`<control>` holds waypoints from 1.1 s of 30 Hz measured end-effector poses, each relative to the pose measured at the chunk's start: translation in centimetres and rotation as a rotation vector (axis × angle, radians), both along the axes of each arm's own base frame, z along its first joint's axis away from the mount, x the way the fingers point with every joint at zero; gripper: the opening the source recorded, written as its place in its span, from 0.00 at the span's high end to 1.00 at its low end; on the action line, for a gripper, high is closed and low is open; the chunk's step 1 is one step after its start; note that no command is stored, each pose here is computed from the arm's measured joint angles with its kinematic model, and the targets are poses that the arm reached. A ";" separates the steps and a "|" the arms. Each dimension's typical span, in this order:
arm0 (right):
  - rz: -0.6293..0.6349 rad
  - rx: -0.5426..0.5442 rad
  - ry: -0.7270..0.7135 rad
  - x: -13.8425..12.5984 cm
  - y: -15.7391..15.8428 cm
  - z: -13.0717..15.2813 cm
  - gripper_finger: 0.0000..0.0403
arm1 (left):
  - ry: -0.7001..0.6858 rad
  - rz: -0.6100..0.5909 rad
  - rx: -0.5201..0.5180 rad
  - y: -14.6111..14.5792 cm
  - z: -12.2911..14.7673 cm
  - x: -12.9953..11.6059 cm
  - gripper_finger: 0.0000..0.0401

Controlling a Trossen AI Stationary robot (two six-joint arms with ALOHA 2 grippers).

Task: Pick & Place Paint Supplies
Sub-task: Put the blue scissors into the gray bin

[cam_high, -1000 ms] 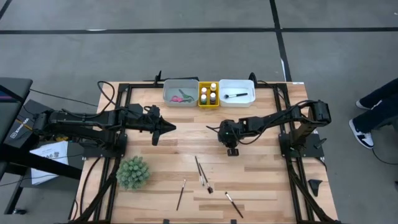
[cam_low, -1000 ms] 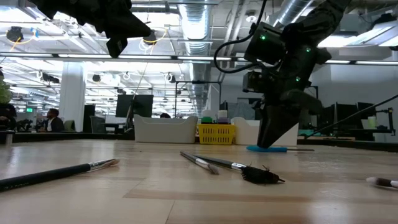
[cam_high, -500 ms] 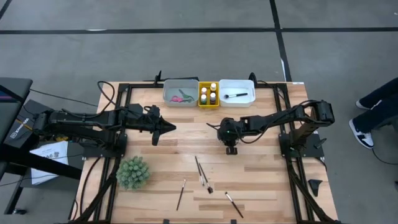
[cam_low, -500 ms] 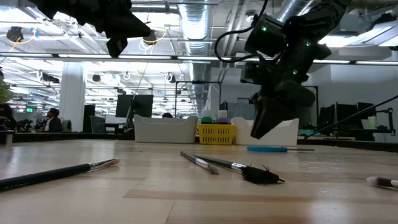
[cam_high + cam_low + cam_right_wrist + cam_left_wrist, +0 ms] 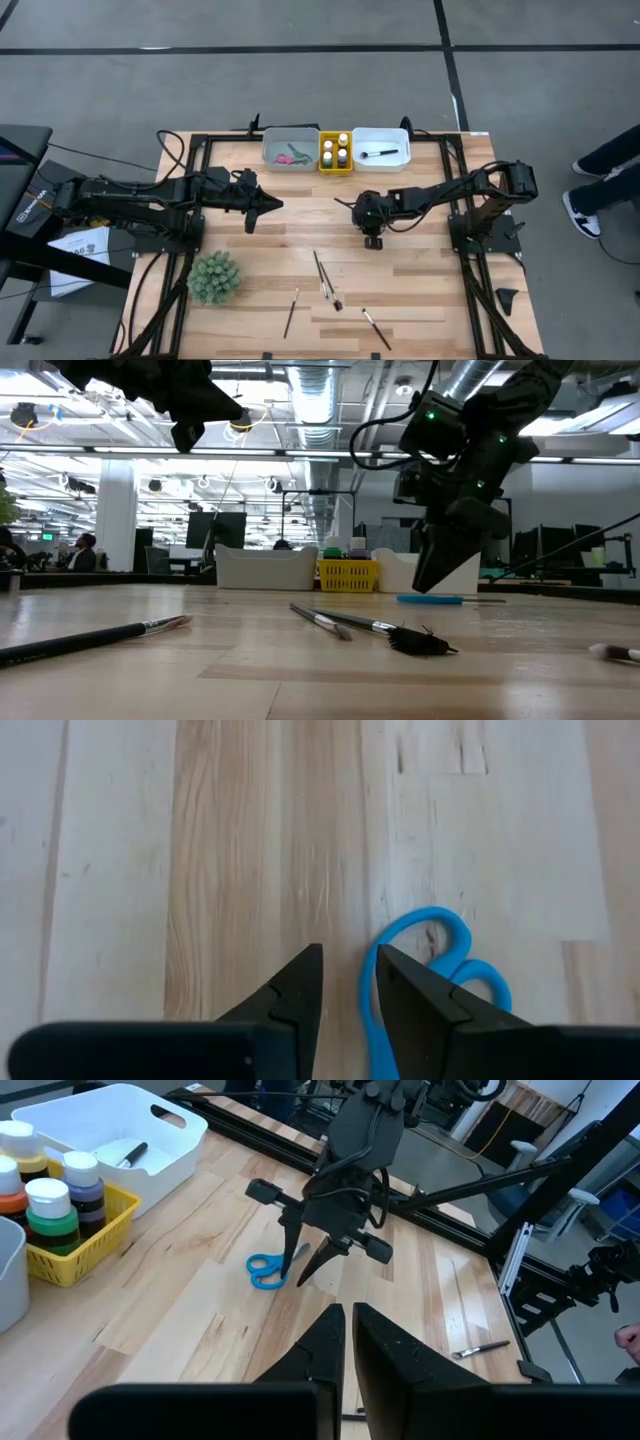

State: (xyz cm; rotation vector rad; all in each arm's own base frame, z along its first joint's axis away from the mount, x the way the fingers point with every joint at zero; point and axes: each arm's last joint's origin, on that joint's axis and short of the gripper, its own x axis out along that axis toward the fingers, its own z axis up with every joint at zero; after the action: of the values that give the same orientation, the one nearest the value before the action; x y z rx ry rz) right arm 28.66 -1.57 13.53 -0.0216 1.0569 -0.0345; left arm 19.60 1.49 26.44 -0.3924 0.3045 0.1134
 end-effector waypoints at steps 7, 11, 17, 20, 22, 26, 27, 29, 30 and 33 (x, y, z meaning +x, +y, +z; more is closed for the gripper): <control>-0.008 -0.017 -0.004 0.0 -0.1 0.0 0.77 | 0.000 0.000 0.000 0.0 0.0 0.0 0.96; -0.017 -0.015 0.016 0.0 -0.1 -0.4 0.77 | 0.000 0.000 -0.001 0.0 0.0 0.0 0.96; -0.032 -0.029 0.014 0.1 -0.2 -0.4 0.77 | -0.006 0.000 -0.001 0.0 0.1 0.0 0.96; -0.035 -0.027 0.014 0.1 -0.2 -0.4 0.77 | -0.005 0.000 0.000 0.0 0.0 0.0 0.96; -0.040 -0.023 0.017 0.0 -0.2 -0.4 0.77 | -0.005 0.000 0.000 0.0 0.0 0.0 0.96; -0.039 -0.021 0.023 0.0 -0.2 -0.4 0.77 | -0.005 0.000 0.000 0.0 0.0 0.0 0.96; -0.039 -0.021 0.023 0.0 -0.2 -0.4 0.77 | -0.005 0.000 -0.001 0.0 0.0 0.0 0.96; -0.039 -0.021 0.023 0.0 -0.2 -0.4 0.77 | -0.005 0.000 -0.001 0.0 0.0 0.0 0.96; -0.039 -0.021 0.023 0.0 -0.2 -0.4 0.77 | -0.005 0.000 -0.001 0.0 0.0 0.0 0.96; -0.039 -0.020 0.023 0.0 -0.1 -0.4 0.77 | -0.005 0.000 -0.001 0.0 0.0 0.0 0.96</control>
State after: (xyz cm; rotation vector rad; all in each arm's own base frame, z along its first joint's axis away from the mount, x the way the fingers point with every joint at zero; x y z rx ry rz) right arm 28.63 -1.72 13.09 -0.0198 1.0802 -0.0803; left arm 19.62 1.49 26.49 -0.3934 0.2996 0.1123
